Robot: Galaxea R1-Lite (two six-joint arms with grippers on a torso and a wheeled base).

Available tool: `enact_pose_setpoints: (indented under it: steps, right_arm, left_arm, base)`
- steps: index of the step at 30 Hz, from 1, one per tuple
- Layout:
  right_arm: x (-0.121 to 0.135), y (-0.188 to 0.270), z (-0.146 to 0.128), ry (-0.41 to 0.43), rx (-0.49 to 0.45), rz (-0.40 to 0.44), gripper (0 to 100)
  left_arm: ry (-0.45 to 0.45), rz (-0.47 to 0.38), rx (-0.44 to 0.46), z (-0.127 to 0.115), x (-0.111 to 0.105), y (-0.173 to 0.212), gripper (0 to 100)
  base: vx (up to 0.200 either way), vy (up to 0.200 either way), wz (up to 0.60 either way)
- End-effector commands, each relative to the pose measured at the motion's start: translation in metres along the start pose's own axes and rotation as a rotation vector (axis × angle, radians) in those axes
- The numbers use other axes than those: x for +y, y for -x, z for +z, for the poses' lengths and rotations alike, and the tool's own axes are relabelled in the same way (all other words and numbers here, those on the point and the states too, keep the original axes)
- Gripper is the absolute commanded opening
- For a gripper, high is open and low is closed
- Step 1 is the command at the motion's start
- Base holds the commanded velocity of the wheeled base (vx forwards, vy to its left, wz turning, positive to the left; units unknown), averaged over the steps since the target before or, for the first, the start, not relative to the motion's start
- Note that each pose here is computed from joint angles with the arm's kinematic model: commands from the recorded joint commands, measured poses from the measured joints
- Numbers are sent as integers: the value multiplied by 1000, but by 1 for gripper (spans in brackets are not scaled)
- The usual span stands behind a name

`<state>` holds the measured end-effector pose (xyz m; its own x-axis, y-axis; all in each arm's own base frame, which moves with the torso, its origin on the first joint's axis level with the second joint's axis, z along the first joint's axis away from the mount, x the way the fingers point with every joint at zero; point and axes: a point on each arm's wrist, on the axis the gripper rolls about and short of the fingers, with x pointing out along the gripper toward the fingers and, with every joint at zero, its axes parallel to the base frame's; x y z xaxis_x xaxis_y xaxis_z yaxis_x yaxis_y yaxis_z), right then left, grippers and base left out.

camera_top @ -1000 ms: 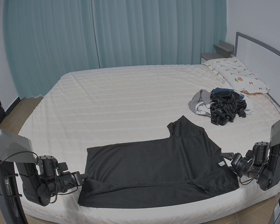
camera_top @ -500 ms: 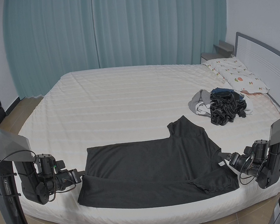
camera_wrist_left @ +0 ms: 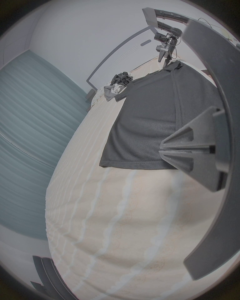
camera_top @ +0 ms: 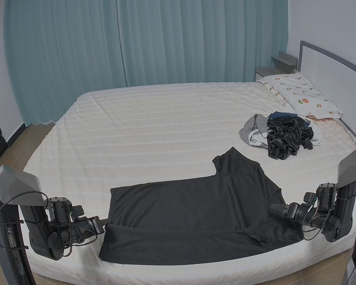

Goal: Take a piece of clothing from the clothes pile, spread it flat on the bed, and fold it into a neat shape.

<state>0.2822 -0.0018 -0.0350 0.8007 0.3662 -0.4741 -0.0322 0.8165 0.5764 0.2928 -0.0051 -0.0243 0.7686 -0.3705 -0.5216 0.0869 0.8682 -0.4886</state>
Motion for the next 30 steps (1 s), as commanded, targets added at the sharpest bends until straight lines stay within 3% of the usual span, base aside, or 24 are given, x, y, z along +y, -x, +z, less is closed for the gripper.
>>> enact_pose_setpoints:
  steps: [1,6,7,14,30]
  right_arm:
    - [-8,-6,-5,-6,15,-12,100]
    - [-8,-5,-7,-9,23,-12,100]
    - [-8,-4,-7,-9,28,-8,0]
    - [-13,-6,-9,-4,38,-6,0]
    - [-20,8,22,-98,-77,15,0]
  left_arm:
    - [3,6,6,-2,2,-2,0]
    - [4,9,7,-2,3,-4,0]
    - [4,9,7,-2,3,-4,0]
    - [4,11,7,-3,3,-4,0]
    - [8,16,16,-5,5,-7,0]
  base:
    - [0,0,0]
    - [0,0,0]
    - [0,0,0]
    - [0,0,0]
    - [0,0,0]
